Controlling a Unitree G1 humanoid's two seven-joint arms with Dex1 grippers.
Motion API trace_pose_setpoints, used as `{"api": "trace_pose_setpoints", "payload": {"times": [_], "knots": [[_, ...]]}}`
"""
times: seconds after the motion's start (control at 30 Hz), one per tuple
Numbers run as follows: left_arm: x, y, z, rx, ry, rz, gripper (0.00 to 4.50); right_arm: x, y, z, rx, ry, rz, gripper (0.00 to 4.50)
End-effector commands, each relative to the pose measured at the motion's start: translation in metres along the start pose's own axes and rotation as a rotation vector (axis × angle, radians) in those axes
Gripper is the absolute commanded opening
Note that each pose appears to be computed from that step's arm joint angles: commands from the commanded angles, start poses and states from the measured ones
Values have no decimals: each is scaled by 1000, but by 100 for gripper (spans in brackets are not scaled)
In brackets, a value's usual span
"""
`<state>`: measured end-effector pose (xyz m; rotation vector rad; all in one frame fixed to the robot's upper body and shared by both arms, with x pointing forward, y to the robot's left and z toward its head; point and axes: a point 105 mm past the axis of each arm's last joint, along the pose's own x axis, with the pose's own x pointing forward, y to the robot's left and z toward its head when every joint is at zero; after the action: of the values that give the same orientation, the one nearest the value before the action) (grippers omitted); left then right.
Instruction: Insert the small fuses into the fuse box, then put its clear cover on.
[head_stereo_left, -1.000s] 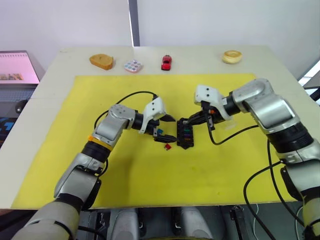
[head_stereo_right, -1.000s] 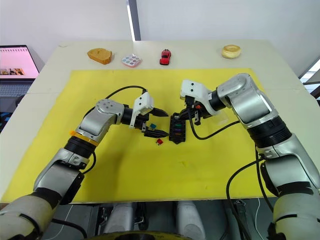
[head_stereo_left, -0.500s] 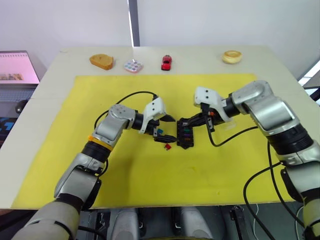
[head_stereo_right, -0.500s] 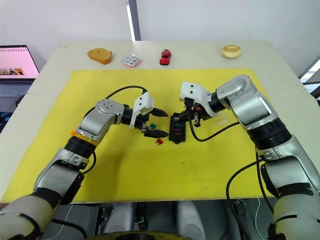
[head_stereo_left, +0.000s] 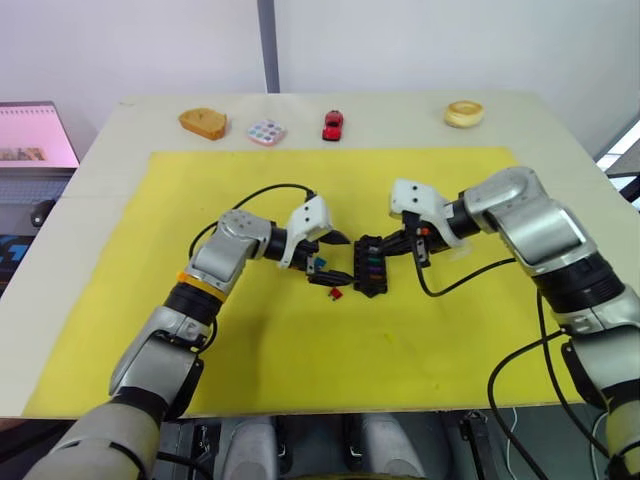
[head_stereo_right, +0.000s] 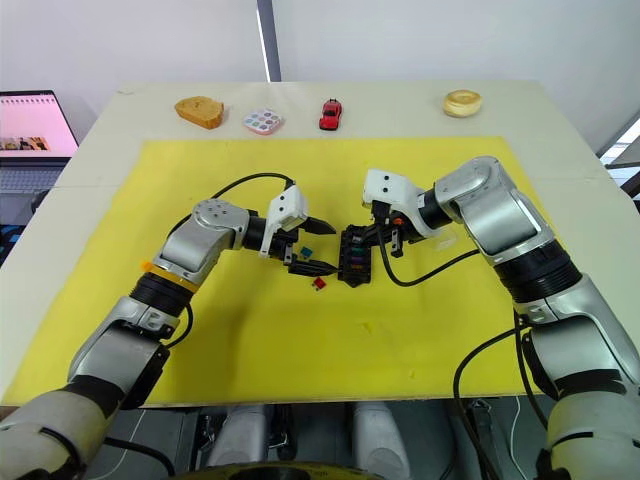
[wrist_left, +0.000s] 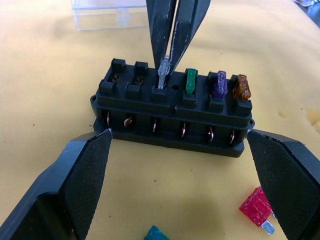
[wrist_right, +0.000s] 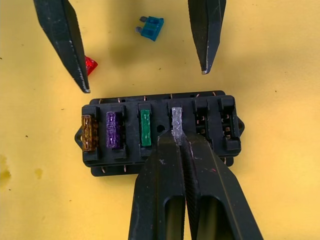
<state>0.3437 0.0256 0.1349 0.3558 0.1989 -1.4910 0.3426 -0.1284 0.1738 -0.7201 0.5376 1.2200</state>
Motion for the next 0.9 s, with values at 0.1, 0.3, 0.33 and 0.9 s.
{"api": "trace_pose_setpoints", "payload": {"times": [0.1, 0.3, 0.33, 0.9], "knots": [[-2, 3, 12, 42, -30, 14, 447, -12, -8, 5, -17, -2, -46, 0], [-2, 3, 12, 43, -30, 19, 447, -6, -10, 0, -33, 69, -64, 0], [-2, 3, 12, 44, -29, 20, 447, -5, -11, 0, -38, 77, -66, 0], [-4, 0, 8, 38, -27, 33, 447, 18, 3, -9, -70, 168, -18, 0]]}}
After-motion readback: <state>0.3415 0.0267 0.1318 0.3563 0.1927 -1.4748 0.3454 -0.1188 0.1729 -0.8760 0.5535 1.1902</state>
